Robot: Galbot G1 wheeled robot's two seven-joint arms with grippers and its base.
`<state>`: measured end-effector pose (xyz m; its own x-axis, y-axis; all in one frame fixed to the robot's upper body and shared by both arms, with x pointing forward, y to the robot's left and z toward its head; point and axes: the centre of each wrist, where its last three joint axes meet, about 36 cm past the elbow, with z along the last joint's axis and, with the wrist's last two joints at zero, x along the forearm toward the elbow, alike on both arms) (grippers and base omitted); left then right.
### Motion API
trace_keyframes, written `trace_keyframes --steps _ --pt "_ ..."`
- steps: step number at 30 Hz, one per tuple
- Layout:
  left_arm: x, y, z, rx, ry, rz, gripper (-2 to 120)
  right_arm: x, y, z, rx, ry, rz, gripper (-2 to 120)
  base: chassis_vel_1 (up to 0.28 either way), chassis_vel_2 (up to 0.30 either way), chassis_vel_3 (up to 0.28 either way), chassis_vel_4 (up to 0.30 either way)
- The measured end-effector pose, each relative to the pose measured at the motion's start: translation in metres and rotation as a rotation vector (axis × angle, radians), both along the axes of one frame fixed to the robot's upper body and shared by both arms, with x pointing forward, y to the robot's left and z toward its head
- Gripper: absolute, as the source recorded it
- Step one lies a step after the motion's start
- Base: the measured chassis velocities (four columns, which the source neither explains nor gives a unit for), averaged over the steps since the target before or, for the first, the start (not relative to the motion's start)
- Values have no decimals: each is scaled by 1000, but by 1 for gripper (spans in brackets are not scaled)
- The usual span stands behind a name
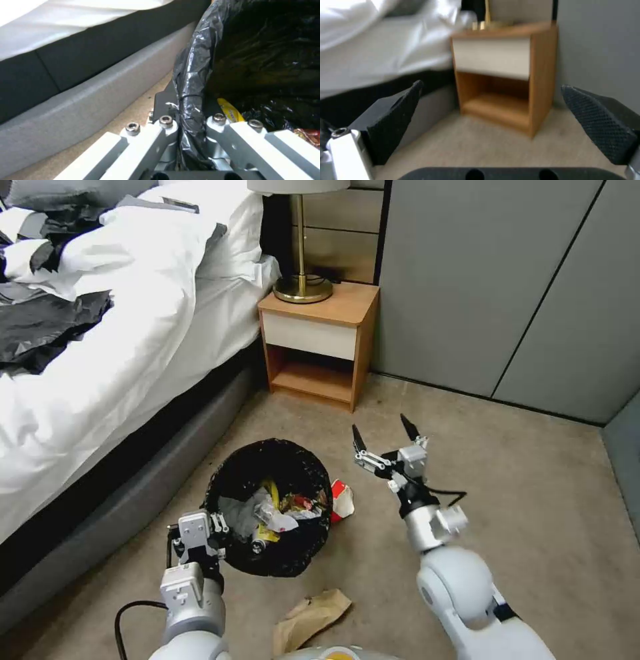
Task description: Pick up the trash bin, then pick up the garbage from the floor and place it into the trash bin.
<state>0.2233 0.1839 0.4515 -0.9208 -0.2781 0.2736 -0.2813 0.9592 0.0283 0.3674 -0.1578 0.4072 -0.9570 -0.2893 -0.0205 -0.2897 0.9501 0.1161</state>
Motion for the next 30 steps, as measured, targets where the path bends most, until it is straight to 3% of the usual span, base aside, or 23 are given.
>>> trace_keyframes --steps 1,5,7,9,11,13,21,30 --pt "0 0 0 0 0 0 3 0 0 0 0 0 0 100 0 0 0 0" --pt "2 1 1 -3 -4 8 3 42 18 -3 -24 222 48 100 0 0 0 0" --pt "2 1 1 -4 -4 8 3 46 19 -4 -33 242 50 100 0 0 0 0" --pt "3 2 1 -6 -2 11 3 77 33 -28 -96 402 55 100 0 0 0 0" --pt "3 2 1 -7 -2 12 3 83 35 -35 -108 435 56 100 0 0 0 0" --pt "4 4 0 -8 1 16 3 105 39 -66 -152 558 69 100 0 0 0 0" --pt "11 4 -5 -8 9 15 3 142 40 -117 -219 727 86 100 0 0 0 0" --pt "14 2 -6 -19 9 20 3 153 24 -166 -288 822 51 100 0 0 0 0"
